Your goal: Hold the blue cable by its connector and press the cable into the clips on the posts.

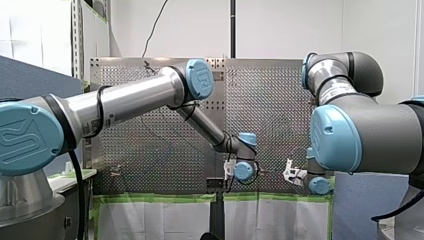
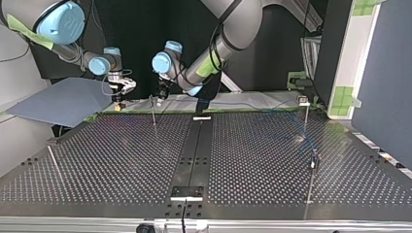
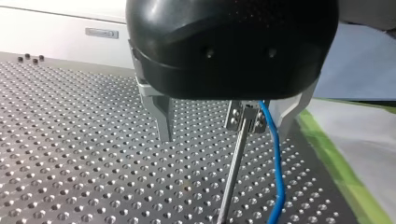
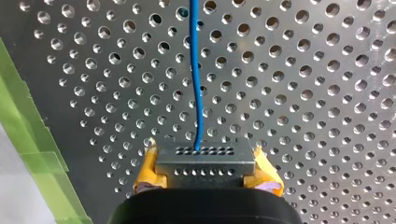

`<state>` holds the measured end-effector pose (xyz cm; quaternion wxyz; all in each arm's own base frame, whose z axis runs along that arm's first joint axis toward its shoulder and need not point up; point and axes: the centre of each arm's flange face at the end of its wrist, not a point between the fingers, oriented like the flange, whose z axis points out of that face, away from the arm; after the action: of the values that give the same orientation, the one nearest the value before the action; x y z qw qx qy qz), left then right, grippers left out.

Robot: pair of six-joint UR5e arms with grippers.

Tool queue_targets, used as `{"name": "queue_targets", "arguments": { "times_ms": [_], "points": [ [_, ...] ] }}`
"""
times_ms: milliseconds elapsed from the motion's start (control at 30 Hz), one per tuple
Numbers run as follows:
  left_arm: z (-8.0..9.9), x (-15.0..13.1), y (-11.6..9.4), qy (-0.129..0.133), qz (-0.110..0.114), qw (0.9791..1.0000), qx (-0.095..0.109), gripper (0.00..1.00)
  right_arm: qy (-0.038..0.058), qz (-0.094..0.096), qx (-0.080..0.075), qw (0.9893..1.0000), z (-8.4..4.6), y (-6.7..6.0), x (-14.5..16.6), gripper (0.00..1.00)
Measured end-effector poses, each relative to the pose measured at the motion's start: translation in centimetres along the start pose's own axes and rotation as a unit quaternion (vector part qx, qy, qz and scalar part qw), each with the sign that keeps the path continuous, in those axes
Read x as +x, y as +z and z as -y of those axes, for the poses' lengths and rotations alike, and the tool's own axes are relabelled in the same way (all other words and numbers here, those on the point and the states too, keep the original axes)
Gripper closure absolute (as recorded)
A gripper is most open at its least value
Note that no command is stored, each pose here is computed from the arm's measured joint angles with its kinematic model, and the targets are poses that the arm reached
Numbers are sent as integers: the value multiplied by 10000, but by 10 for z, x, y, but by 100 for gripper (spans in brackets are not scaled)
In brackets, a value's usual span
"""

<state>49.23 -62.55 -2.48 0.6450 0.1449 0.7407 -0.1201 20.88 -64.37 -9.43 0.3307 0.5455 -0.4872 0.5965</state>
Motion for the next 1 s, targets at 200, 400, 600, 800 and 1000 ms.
{"name": "queue_targets", "arguments": {
  "times_ms": [200, 400, 600, 800, 1000],
  "points": [
    [2, 4, -12, 153, -198, 9997, 12, 0, 2, 14, 11, 10000, 2, 0, -1, 100],
    [14, 6, -20, 232, -224, 9994, 109, 0, 8, 20, 25, 10000, 4, 0, -2, 100],
    [25, 6, -26, 236, -221, 9992, 253, 0, 9, 24, 32, 10000, 5, 0, -3, 100],
    [30, 7, -29, 209, -229, 9991, 304, 0, 15, 28, 37, 10000, 6, -1, -3, 100],
    [34, 10, -30, 110, -204, 9991, 344, 0, 57, 13, 42, 10000, 6, 0, -3, 100]
  ]
}}
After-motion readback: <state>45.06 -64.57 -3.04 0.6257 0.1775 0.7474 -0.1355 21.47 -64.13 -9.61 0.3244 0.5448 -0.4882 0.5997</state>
